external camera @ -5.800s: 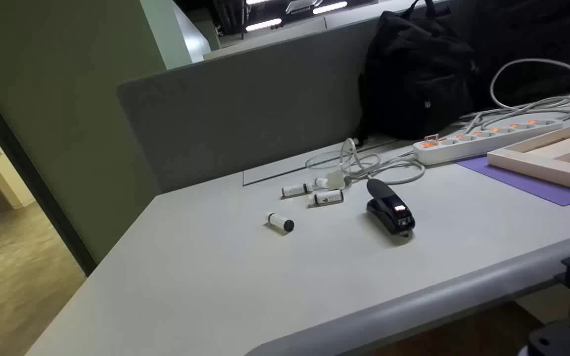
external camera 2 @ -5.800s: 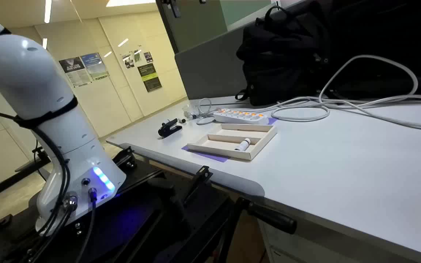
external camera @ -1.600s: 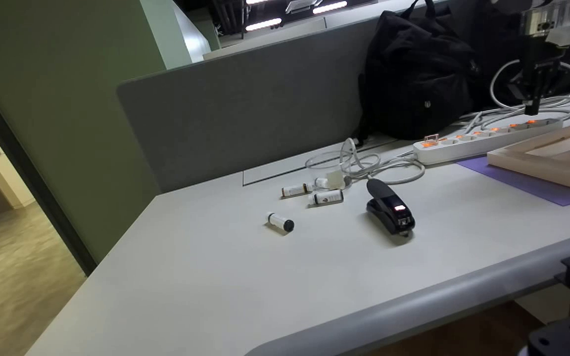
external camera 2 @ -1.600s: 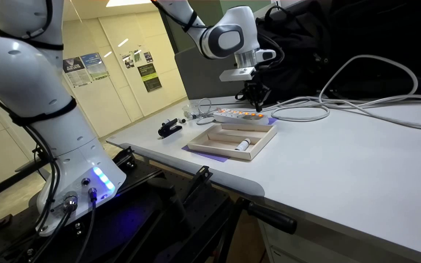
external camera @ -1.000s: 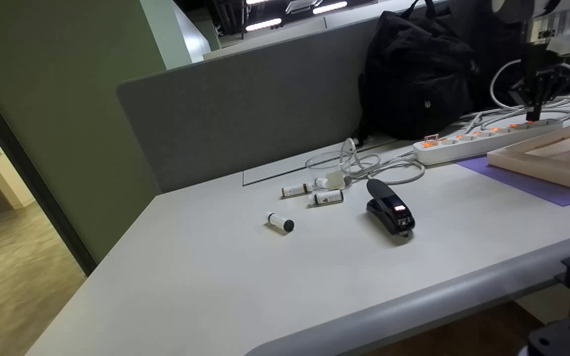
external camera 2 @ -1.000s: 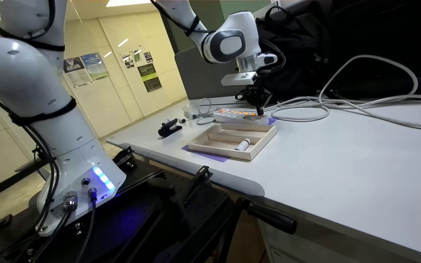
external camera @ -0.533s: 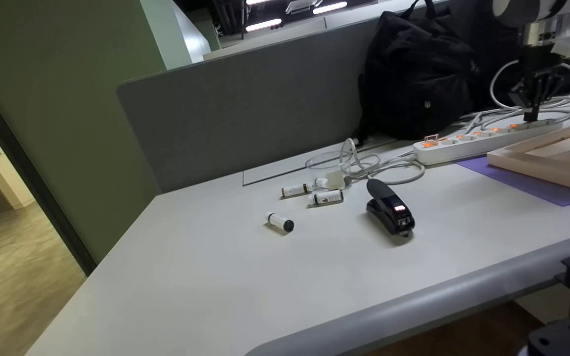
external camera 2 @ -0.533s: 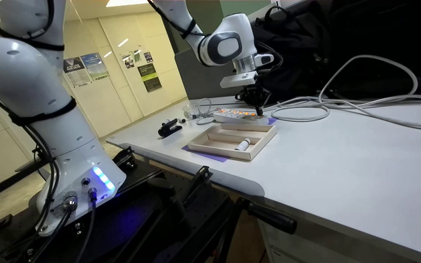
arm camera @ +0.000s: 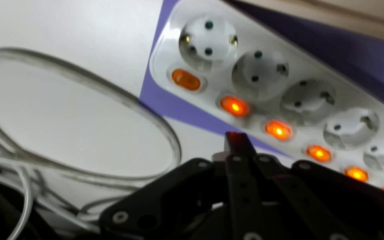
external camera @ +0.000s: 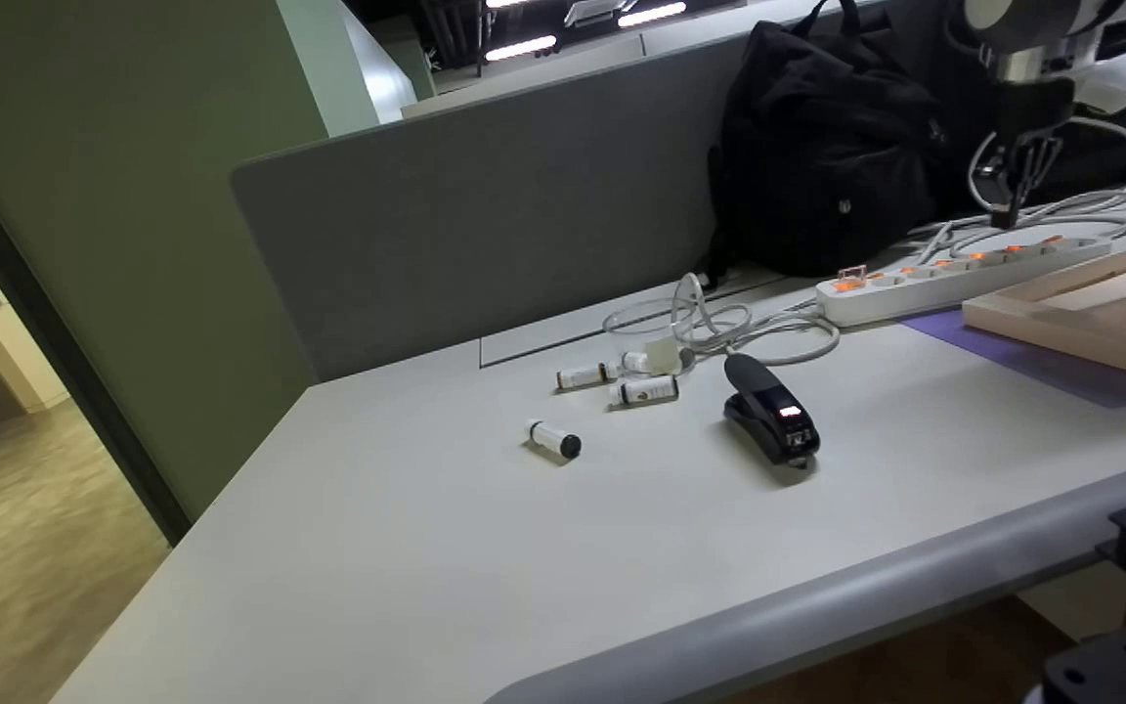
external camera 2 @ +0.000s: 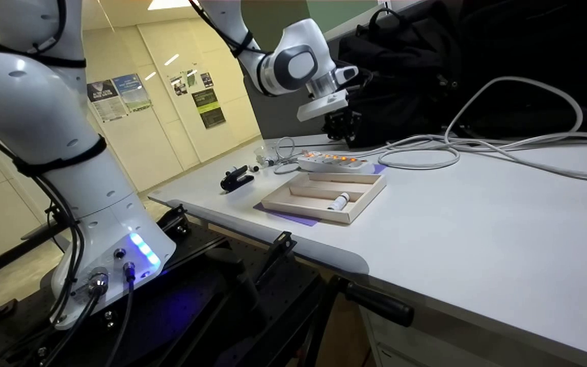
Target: Turn off the first switch from the right
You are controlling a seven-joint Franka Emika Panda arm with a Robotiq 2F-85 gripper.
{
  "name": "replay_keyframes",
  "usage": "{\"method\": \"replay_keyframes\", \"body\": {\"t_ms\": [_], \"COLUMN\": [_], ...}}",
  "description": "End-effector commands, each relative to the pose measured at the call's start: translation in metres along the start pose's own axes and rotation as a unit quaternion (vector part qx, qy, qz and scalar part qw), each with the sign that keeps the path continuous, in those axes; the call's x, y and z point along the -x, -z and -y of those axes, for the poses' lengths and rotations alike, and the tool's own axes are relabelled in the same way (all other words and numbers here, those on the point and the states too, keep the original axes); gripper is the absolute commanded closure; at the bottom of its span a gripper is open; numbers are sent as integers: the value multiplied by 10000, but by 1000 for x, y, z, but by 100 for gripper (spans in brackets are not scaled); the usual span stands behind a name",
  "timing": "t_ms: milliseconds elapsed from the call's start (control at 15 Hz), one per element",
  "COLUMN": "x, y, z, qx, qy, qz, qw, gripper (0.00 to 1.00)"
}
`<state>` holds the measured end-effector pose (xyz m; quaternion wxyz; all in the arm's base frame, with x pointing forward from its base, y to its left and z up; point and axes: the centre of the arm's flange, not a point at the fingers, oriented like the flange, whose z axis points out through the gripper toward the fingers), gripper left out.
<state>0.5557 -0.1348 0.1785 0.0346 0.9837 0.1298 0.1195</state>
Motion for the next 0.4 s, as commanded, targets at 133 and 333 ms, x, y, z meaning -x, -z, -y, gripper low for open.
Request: {"method": "replay_keyframes", "body": {"t_ms": [133,333], "x": [-52,-49], "y": [135,128], "z": [-30,-19], "qx": [-165,-115], "qy": [-147,-116], "qz": [-320,-369], "qw": [9992,9992], "gripper": [72,77]}}
